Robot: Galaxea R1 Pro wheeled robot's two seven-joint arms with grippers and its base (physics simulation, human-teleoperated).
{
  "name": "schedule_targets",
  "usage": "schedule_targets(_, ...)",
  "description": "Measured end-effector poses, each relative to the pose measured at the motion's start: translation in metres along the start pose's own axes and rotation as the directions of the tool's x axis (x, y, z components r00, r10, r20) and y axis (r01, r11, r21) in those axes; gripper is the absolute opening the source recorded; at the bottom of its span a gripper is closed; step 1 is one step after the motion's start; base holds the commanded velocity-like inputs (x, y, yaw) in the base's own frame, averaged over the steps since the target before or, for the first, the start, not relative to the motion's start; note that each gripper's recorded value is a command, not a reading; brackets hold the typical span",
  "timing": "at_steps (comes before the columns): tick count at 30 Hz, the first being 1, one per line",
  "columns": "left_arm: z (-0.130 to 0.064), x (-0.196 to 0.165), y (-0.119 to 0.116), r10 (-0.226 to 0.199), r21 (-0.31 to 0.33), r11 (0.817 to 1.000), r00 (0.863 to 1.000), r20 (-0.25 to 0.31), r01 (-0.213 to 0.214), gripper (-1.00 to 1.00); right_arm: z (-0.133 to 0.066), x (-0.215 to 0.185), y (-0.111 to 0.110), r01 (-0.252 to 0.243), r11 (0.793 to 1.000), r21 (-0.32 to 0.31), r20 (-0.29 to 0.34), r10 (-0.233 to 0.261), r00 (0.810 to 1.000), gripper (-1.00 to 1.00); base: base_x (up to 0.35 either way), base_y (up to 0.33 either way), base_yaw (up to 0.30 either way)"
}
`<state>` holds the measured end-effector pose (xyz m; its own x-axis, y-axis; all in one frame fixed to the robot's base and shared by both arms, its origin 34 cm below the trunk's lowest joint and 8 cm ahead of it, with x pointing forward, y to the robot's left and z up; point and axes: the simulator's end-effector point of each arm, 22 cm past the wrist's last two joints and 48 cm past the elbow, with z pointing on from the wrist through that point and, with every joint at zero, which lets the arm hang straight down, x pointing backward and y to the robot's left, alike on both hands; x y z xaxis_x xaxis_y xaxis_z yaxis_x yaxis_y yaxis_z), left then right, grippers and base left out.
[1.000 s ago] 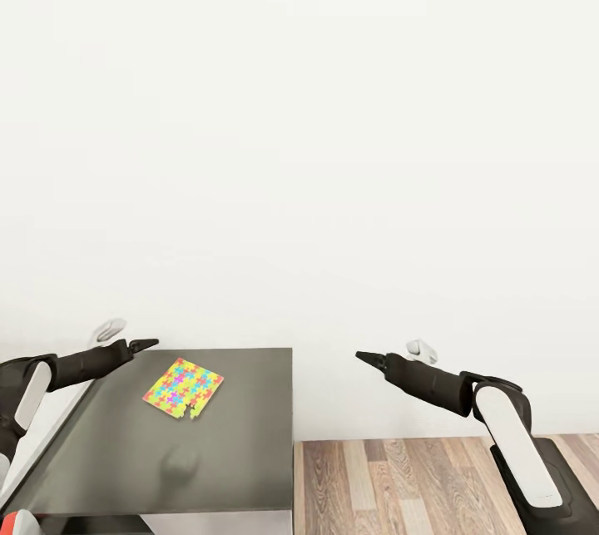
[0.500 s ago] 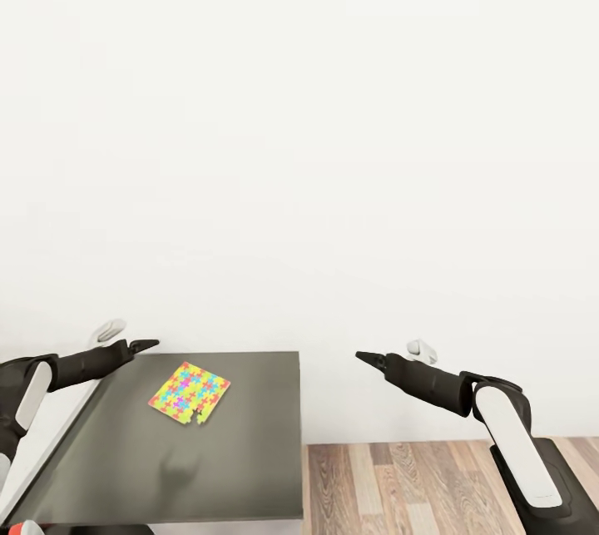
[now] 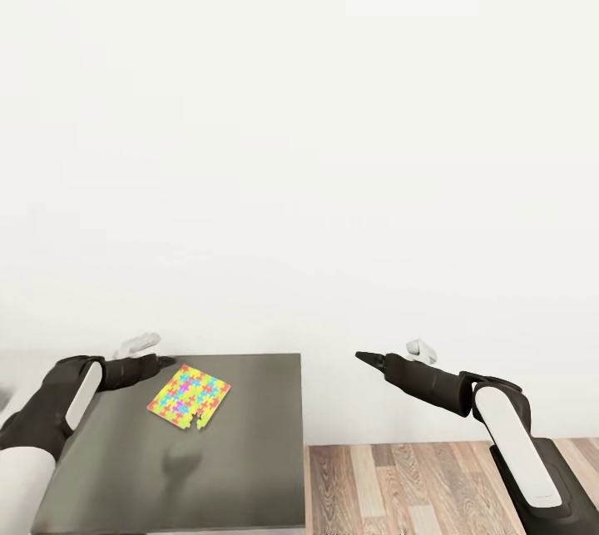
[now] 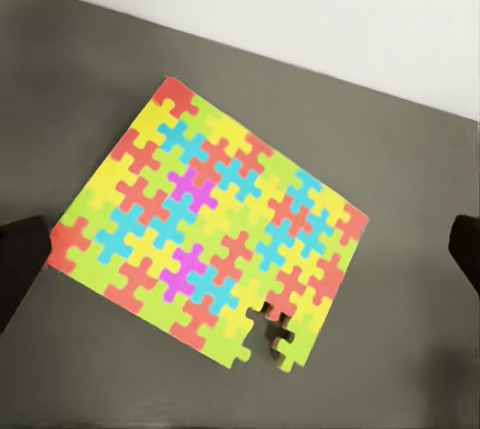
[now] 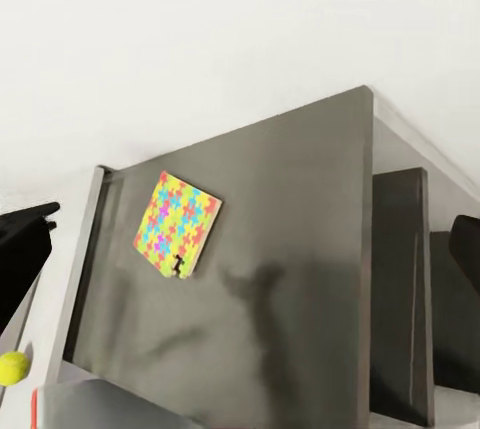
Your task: Put all the toys in the child's room - the three board games (two on the bed and one on the table), the two jigsaw puzzles on the table, and the tennis ball on the table - inside the toy box on the table in the child's room.
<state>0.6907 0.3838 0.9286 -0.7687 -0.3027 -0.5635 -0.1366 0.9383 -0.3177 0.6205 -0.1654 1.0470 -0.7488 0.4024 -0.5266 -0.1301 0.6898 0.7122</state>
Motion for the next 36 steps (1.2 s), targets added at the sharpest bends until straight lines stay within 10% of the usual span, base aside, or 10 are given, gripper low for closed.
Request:
schedule_targets(6, 0.014, 0.015, 0.013, 0.004, -0.155, 0.988, 1.0, -0.025, -0.008, 1.0, 0.002, 0.002, -0.004, -0.005, 1.0, 0.005, -0.008, 0.005, 1.0, 1.0, 0.001, 0.0, 0.0)
schedule_targets(36, 0.036, 0.014, 0.022, 0.03, -0.244, 0.969, 0.999, 0.027, -0.023, 1.0, 0.013, 0.013, -0.024, -0.033, 0.999, 0.029, -0.039, 0.035, 0.999, 1.0, 0.04, 0.0, 0.0)
